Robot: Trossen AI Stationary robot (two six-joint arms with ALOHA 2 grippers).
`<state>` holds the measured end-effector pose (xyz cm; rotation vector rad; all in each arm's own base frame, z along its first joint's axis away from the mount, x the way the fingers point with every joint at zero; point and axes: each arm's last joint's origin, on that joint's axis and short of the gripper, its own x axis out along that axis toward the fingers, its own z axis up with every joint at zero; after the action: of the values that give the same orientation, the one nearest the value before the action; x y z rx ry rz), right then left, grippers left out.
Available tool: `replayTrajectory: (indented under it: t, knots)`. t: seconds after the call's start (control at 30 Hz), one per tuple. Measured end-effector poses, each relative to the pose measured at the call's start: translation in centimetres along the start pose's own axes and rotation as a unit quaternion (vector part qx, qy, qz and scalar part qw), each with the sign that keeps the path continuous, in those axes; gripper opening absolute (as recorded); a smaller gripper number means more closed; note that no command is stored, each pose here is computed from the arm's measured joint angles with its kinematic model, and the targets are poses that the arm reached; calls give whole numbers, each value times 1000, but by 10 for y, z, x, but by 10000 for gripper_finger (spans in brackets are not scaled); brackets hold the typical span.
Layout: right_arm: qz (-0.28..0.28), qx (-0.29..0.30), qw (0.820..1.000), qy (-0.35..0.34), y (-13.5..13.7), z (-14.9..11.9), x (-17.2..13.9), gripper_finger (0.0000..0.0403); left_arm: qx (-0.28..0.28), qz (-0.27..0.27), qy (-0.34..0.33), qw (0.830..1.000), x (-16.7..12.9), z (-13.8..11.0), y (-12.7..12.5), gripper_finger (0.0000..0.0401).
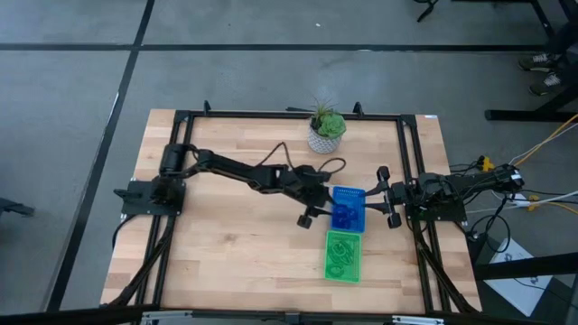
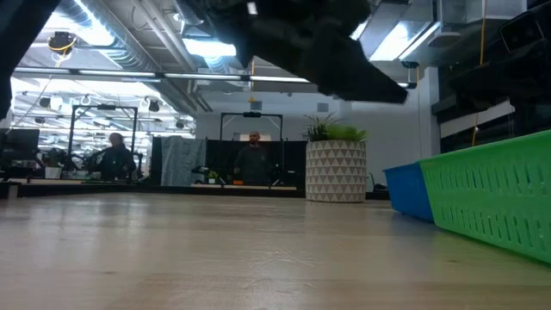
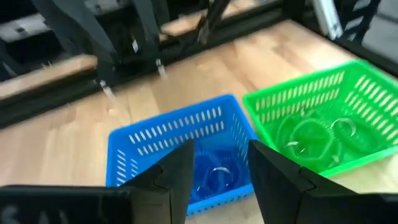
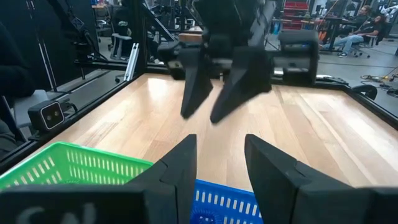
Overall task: Sort spring keychains
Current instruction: Return to Home Position
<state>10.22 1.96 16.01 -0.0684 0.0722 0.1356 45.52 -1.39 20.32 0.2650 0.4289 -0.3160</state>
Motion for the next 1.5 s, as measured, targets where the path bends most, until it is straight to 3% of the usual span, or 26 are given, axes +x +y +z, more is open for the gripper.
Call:
replayTrajectory:
  t: [0.17,0.5,0.83,1.27,1.5]
  knots:
    - [0,0,1000,0,0,0,0,136,-1,13,-41,999,-27,-5,-9,131]
    - [0,0,1000,0,0,0,0,136,14,93,-126,987,-95,-20,-22,118]
    - [0,0,1000,0,0,0,0,136,-10,106,-103,989,-137,-64,-41,114]
    - [0,0,1000,0,0,0,0,136,-54,182,-129,973,-203,-106,-70,110]
    - [0,0,1000,0,0,0,0,136,-87,184,-150,968,-232,-129,-86,108]
